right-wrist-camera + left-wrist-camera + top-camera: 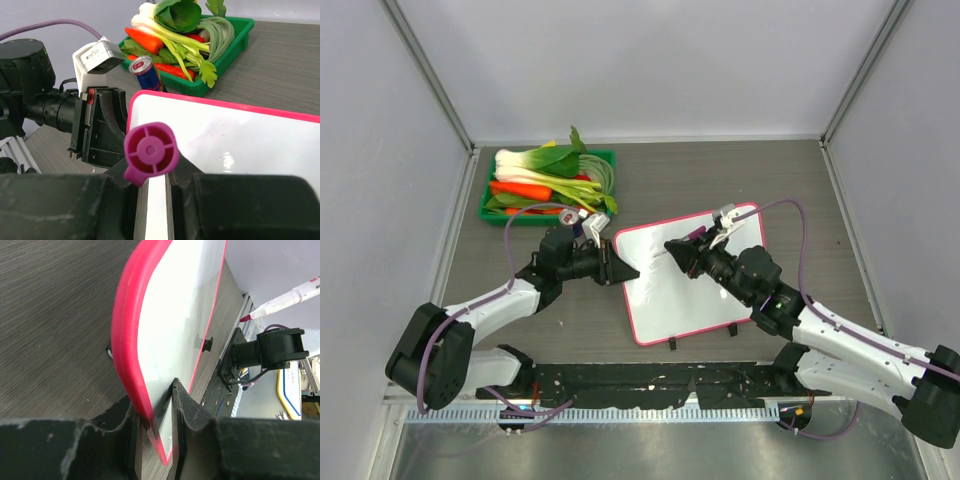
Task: Write a sentence on the whiteboard
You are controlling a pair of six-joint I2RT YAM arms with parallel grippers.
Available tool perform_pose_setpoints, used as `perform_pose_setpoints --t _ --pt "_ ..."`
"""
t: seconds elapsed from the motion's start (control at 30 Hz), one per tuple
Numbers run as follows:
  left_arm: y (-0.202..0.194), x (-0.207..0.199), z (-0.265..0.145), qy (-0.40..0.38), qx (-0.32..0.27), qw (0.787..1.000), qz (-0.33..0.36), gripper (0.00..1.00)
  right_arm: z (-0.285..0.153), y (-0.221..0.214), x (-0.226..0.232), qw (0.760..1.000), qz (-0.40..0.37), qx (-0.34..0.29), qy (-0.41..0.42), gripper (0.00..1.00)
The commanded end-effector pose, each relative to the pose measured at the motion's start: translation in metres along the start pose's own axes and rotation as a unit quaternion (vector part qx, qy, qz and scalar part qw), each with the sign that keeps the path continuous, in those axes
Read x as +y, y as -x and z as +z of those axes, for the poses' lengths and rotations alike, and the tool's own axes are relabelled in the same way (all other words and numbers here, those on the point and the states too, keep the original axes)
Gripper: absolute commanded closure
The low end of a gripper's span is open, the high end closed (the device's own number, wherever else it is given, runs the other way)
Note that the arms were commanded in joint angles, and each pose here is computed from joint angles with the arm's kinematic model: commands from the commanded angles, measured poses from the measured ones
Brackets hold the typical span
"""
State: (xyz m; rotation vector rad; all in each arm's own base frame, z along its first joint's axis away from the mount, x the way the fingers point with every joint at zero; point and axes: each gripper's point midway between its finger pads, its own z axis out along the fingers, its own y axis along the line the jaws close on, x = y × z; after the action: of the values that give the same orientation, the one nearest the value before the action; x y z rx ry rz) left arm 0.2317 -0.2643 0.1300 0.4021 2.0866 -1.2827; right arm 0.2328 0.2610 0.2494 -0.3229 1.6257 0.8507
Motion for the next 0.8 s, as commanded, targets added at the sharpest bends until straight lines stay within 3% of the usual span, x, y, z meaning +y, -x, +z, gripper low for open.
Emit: perform_pose_setpoints --t 0.0,0.77 --pt "-0.014 0.069 -0.011 0.142 0.004 0.988 0.058 1.0 0.01 0.02 0.003 0.999 -0.002 -0.044 -0.004 0.99" --pt "-0.016 0.068 -0.009 0.134 0.008 0.989 0.057 1.0 0.039 0.012 0.003 0.999 0.018 -0.038 -0.027 0.99"
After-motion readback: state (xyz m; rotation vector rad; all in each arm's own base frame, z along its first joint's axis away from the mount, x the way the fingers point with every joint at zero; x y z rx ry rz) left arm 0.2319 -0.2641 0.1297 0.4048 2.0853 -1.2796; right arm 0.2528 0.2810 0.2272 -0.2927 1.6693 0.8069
